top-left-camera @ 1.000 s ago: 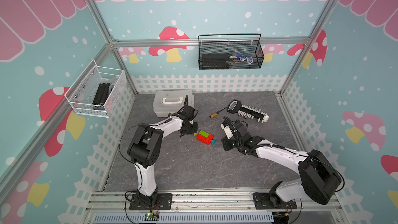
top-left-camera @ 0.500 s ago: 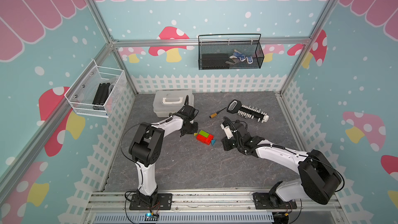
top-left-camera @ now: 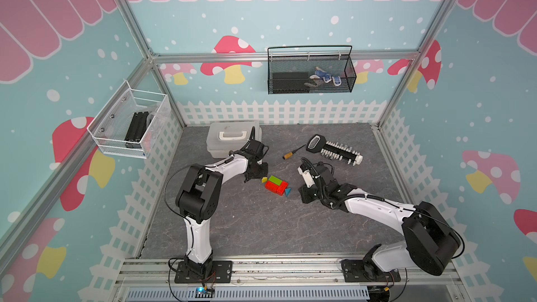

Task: Assemble a piece of candy with building blocks
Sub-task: Assemble the building block at the center of the board.

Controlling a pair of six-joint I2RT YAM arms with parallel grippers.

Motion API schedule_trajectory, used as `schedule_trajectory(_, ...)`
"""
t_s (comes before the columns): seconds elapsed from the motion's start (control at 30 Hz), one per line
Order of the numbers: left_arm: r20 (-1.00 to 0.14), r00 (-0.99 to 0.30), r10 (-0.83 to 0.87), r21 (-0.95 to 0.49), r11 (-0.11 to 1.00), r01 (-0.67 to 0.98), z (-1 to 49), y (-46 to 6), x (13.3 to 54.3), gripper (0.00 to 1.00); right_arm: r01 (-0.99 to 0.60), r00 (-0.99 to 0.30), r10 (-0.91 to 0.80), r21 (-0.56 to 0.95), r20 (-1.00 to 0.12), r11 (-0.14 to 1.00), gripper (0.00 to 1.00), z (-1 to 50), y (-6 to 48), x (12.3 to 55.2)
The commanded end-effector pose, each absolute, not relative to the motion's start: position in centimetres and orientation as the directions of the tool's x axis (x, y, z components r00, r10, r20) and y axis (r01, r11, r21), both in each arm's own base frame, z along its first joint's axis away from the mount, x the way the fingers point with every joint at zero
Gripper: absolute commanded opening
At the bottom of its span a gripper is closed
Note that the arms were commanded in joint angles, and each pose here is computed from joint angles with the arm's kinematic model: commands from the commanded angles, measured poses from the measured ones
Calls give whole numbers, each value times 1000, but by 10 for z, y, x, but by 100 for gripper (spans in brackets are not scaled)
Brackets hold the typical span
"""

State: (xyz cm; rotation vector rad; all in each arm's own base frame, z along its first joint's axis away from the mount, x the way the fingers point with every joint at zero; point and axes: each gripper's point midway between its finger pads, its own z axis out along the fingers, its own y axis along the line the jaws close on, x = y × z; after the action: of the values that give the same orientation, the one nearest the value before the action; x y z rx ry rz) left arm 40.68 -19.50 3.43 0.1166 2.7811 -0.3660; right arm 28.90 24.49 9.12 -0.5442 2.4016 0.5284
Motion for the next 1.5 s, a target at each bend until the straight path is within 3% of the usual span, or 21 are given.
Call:
schedule_trajectory(0.0, -350, -936, 22, -257, 959, 119, 39, -202, 415, 0, -483, -742, -248, 240, -623, 842, 0, 83, 242, 289)
schedule_trajectory(1.47, -349, -936, 45, -227, 965, 131, 41, -203, 409, 0, -489, -761, -258, 265, -595, 831, 0, 74, 250, 289)
